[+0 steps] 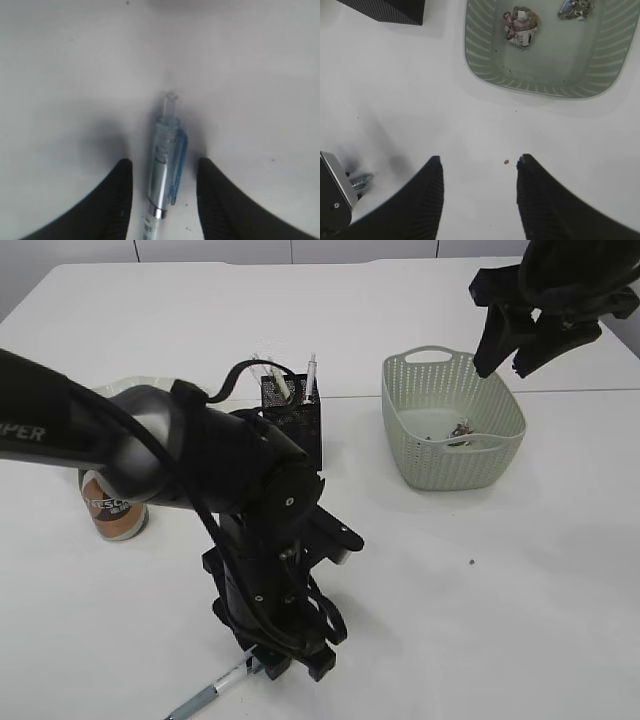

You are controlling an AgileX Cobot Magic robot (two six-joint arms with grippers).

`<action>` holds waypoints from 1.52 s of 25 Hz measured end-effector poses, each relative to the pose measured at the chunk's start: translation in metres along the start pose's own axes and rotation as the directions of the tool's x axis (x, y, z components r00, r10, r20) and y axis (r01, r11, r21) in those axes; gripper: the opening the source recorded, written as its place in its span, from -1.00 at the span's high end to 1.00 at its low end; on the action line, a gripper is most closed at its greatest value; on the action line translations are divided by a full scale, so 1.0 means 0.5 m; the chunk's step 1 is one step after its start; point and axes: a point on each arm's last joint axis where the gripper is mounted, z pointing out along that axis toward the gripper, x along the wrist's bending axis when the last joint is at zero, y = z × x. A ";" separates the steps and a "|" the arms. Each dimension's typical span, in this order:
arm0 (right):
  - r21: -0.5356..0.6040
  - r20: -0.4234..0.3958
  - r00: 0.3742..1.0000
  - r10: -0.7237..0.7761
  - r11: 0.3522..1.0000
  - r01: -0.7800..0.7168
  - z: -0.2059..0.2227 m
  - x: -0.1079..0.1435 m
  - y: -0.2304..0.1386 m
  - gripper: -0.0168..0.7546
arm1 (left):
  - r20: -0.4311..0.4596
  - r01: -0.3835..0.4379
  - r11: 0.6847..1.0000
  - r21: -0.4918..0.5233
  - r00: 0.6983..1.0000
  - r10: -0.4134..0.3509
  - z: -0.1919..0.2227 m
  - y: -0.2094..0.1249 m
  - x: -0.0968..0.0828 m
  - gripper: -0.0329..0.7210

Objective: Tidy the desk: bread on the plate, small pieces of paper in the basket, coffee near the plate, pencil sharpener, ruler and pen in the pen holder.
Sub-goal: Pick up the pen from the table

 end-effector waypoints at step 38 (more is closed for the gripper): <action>0.000 0.000 1.000 -0.004 1.000 0.004 0.000 0.000 0.000 0.04 | 0.061 0.020 1.000 0.024 0.998 -0.022 -0.054 -0.018 -0.010 0.69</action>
